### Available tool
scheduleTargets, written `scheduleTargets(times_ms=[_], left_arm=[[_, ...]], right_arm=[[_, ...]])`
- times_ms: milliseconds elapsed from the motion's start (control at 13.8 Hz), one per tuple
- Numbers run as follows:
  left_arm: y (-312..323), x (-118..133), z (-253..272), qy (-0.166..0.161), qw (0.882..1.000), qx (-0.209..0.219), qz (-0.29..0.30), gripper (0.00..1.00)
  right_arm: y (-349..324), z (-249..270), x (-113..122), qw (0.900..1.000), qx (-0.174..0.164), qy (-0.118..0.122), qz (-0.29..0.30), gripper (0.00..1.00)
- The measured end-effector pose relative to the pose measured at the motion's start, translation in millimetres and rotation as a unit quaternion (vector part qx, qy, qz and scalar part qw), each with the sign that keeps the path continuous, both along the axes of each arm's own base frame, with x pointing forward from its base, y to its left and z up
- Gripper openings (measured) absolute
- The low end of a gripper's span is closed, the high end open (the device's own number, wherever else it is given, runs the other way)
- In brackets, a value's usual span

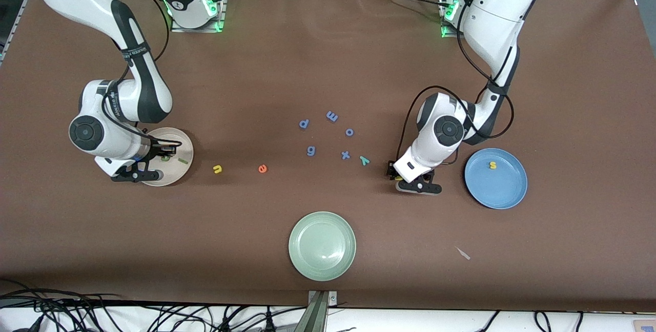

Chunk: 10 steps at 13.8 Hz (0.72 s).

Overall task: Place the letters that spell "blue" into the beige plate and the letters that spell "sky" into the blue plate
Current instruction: 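Drop the q in the white plate while the left gripper carries the k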

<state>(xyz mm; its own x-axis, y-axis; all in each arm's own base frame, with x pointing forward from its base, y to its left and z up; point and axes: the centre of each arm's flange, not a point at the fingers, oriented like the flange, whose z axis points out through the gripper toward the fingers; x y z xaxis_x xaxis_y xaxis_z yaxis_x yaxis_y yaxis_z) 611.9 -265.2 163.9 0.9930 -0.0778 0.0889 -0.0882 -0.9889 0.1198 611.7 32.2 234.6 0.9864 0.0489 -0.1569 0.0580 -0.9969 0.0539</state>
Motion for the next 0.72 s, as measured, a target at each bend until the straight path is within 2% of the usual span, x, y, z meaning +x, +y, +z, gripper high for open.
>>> scheduleTargets(times_ms=[72, 145, 217, 289, 434, 579, 724], left_arm=[[-1, 0, 0, 0.0, 1.0, 0.0, -0.001, 0.67], [-2, 0, 1, -0.001, 1.0, -0.001, -0.001, 0.62], [-3, -1, 3, -0.002, 1.0, -0.002, -0.002, 0.52], [-4, -1, 4, -0.002, 1.0, -0.002, -0.002, 0.52], [-4, -1, 5, -0.003, 1.0, -0.002, -0.003, 0.4], [-3, 0, 7, -0.004, 1.0, -0.002, -0.002, 0.4], [11, 7, 15, -0.011, 1.0, 0.0, 0.0, 0.4]], right_arm=[[4, 4, 3, 1.0, 0.001, -0.004, 0.003, 0.49], [11, 10, 7, 1.0, 0.002, -0.007, 0.008, 0.6], [19, 18, 11, 1.0, 0.004, -0.007, 0.013, 0.69], [30, 25, 15, 1.0, 0.006, -0.006, 0.019, 0.81], [57, 31, 16, 0.999, 0.01, -0.007, 0.035, 1.0], [89, 25, 14, 0.998, 0.019, -0.011, 0.058, 1.0], [113, 12, 14, 0.997, 0.026, -0.027, 0.072, 1.0]])
